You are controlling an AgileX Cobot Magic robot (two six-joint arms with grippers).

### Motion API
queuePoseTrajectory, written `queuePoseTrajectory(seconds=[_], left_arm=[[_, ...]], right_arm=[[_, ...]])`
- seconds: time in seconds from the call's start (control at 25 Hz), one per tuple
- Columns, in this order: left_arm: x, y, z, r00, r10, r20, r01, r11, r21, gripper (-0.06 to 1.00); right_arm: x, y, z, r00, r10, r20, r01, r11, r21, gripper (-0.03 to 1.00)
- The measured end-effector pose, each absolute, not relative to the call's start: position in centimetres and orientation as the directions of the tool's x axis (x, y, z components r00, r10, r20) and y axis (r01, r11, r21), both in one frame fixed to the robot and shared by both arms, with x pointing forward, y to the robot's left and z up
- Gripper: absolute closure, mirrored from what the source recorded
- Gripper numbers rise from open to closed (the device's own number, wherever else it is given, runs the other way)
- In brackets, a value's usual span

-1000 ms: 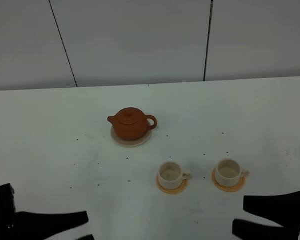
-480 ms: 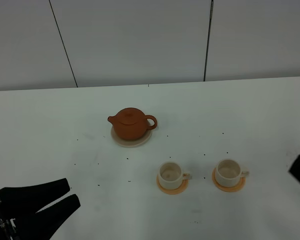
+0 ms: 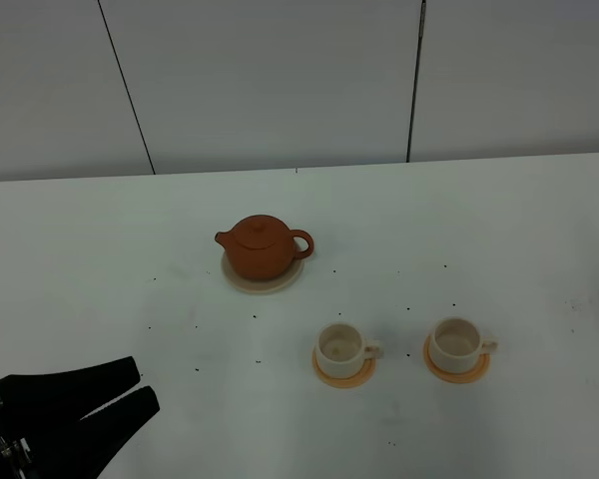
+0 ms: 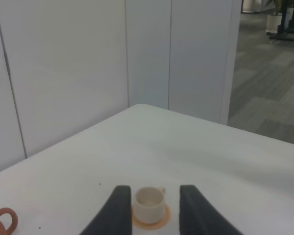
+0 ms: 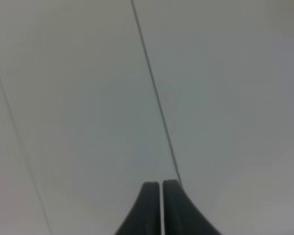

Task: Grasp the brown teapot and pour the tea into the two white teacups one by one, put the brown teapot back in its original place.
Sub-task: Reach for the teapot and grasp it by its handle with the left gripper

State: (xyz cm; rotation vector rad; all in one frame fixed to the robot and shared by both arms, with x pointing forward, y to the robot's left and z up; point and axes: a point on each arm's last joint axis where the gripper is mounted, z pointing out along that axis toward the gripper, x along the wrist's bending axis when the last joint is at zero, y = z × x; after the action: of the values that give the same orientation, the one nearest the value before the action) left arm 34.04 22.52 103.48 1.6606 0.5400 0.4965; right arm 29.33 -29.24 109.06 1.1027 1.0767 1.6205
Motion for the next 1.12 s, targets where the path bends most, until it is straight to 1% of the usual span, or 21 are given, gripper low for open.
queuePoseTrajectory(seconds=[0.08, 0.32, 0.4, 0.52, 0.6, 0.72, 0.88, 0.96, 1.12], left_arm=[[34.0, 22.5, 103.5, 0.797, 0.603, 0.022, 0.073, -0.132, 0.989, 0.65], [34.0, 22.5, 103.5, 0.797, 0.603, 0.022, 0.073, -0.132, 0.989, 0.65], [34.0, 22.5, 103.5, 0.797, 0.603, 0.022, 0.073, -0.132, 0.989, 0.65], [34.0, 22.5, 103.5, 0.797, 0.603, 0.022, 0.073, -0.132, 0.989, 0.65], [34.0, 22.5, 103.5, 0.797, 0.603, 0.022, 0.073, -0.132, 0.989, 0.65], [34.0, 22.5, 103.5, 0.797, 0.603, 0.022, 0.073, -0.132, 0.989, 0.65], [34.0, 22.5, 103.5, 0.797, 0.603, 0.022, 0.073, -0.132, 0.989, 0.65], [34.0, 22.5, 103.5, 0.797, 0.603, 0.022, 0.073, -0.132, 0.989, 0.65], [34.0, 22.5, 103.5, 0.797, 0.604, 0.022, 0.073, -0.132, 0.989, 0.65]], right_arm=[[29.4, -29.5, 109.1, -0.187, 0.967, 0.173, -0.196, -0.209, 0.958, 0.97], [29.1, -31.0, 110.0, -0.002, 0.998, 0.059, -0.228, -0.058, 0.972, 0.97], [29.1, -31.3, 110.0, 0.03, 0.998, 0.055, -0.217, -0.047, 0.975, 0.97], [29.0, -31.4, 110.1, 0.038, 0.998, 0.043, -0.216, -0.034, 0.976, 0.97], [29.1, -31.6, 110.2, 0.068, 0.998, 0.0, -0.209, 0.014, 0.978, 0.97], [29.6, -32.4, 109.8, 0.192, 0.976, -0.102, -0.123, 0.127, 0.984, 0.97], [30.4, -33.7, 108.9, 0.354, 0.923, -0.15, 0.032, 0.148, 0.988, 0.97], [31.1, -34.2, 108.3, 0.413, 0.892, -0.185, 0.116, 0.149, 0.982, 0.97], [32.4, -34.4, 107.5, 0.46, 0.85, -0.258, 0.249, 0.155, 0.956, 0.97]])
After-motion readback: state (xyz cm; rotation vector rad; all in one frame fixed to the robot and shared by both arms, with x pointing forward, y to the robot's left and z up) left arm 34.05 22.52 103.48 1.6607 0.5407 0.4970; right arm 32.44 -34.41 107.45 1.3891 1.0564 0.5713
